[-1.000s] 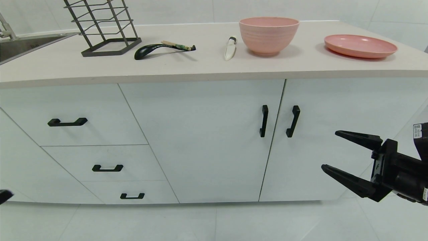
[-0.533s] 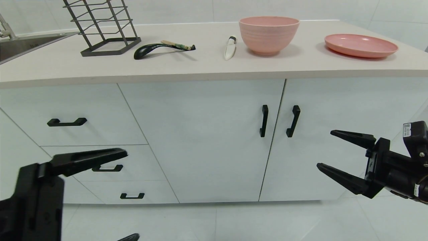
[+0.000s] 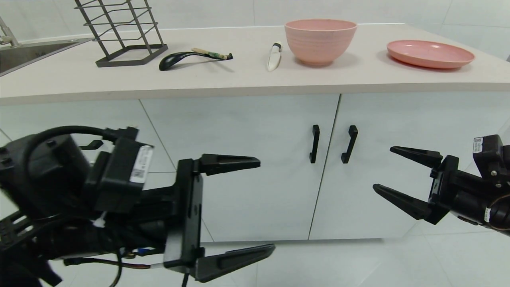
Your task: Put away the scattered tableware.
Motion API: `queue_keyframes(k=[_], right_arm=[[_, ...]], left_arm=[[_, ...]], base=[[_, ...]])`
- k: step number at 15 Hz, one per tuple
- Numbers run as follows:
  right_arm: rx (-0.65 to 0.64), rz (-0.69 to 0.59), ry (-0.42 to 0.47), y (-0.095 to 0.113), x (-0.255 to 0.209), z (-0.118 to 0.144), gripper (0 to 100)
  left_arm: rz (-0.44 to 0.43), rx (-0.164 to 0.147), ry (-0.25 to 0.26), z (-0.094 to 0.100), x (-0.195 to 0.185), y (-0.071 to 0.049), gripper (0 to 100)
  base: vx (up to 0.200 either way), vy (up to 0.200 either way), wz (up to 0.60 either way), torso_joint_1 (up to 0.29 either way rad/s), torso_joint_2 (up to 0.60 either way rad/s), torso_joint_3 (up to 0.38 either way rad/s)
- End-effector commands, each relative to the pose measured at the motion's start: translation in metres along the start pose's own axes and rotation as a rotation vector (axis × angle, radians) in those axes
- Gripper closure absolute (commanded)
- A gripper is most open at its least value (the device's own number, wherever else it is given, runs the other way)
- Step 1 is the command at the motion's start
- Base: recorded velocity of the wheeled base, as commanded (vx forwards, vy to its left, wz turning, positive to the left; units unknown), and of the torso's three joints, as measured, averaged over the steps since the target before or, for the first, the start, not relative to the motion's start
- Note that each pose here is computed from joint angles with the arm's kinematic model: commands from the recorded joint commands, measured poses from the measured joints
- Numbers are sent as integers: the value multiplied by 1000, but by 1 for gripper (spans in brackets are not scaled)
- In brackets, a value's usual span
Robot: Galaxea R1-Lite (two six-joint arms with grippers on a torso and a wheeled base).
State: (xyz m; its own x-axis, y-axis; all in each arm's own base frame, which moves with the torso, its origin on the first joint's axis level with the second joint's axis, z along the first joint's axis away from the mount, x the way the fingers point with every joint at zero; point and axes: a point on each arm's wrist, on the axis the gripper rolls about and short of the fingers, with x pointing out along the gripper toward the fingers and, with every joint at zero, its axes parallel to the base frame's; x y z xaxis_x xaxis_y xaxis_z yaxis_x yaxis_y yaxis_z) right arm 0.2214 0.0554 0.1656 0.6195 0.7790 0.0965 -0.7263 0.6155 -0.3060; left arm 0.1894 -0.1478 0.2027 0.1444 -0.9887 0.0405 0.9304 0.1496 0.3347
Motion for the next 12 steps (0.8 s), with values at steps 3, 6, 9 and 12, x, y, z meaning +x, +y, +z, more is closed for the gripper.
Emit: queue_keyframes(k=[3, 6, 9, 12], right_arm=[[20, 38, 9, 5, 8, -6, 0], [20, 41, 10, 1, 15, -9, 0], [27, 50, 14, -2, 23, -15, 0], [24, 62, 6, -7, 37, -19, 0]], left_arm=[[-121, -122, 6, -23, 64, 7, 0], [-90, -160, 68, -27, 101, 22, 0], [-36, -185, 137, -29, 121, 30, 0], [-67, -152, 153, -37, 133, 26, 0]], base=[[0, 0, 0, 0, 0, 0], [0, 0, 0, 0, 0, 0], [0, 0, 0, 0, 0, 0], [0, 0, 0, 0, 0, 0]])
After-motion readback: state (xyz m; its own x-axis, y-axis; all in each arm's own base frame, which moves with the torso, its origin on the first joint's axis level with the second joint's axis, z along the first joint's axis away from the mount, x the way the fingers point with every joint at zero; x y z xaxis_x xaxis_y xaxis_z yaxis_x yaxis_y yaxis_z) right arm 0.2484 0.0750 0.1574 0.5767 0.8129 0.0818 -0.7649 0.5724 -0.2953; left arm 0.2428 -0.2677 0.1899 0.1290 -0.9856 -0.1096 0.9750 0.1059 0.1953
